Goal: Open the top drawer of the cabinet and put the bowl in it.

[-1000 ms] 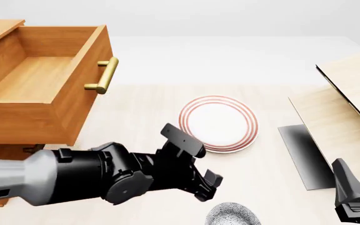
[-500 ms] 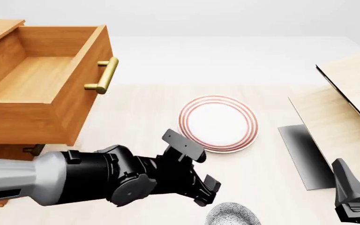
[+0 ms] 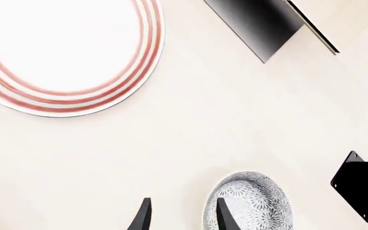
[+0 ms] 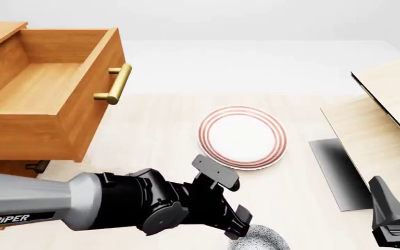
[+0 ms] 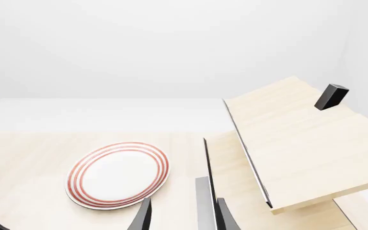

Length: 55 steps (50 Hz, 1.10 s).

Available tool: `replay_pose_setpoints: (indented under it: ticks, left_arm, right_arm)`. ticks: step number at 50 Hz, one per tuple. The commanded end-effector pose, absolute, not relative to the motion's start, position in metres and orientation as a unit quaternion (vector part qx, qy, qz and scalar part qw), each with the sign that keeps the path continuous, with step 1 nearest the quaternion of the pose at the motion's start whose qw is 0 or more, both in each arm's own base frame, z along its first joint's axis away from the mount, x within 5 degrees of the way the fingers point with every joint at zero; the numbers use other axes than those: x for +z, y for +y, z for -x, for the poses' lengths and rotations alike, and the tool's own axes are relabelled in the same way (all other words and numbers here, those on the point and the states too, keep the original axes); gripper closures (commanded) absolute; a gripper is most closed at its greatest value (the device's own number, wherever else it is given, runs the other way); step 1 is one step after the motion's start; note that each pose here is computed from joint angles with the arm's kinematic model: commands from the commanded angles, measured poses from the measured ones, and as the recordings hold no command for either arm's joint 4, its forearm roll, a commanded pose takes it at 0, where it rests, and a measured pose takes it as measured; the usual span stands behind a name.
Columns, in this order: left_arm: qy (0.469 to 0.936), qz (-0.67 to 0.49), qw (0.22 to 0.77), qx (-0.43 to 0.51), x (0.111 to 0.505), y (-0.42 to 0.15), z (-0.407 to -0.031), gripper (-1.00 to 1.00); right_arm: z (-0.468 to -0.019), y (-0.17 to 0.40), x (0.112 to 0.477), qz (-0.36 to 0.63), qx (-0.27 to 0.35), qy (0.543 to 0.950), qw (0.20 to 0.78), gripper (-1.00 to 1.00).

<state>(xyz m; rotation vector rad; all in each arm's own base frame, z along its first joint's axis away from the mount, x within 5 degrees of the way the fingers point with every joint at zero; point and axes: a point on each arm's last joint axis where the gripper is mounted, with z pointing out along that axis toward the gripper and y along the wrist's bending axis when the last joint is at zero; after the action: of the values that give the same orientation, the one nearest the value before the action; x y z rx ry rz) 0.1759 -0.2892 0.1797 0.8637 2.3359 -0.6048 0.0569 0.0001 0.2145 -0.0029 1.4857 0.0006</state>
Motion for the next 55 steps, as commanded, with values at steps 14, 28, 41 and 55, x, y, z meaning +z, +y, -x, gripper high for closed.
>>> replay_pose_setpoints:
  ticks: [14,28,41,55]
  left_arm:
    - [0.88,-0.333,0.256,-0.222,0.159,-0.312,-0.168,-1.0]
    - [0.886,-0.33,0.244,-0.218,0.147,-0.316,-0.166,-1.0]
    - [0.887,-0.331,0.235,-0.22,0.14,-0.326,-0.162,-1.0]
    - [0.888,-0.333,0.229,-0.218,0.133,-0.332,-0.161,-1.0]
  right_arm:
    - [-0.057,0.0,0.214,0.001,0.0,0.676,0.737,-1.0]
    - [-0.057,0.0,0.214,0.001,0.0,0.676,0.737,-1.0]
    - [-0.057,0.0,0.214,0.001,0.0,0.676,0.737,-1.0]
    - [-0.057,0.0,0.214,0.001,0.0,0.676,0.737,-1.0]
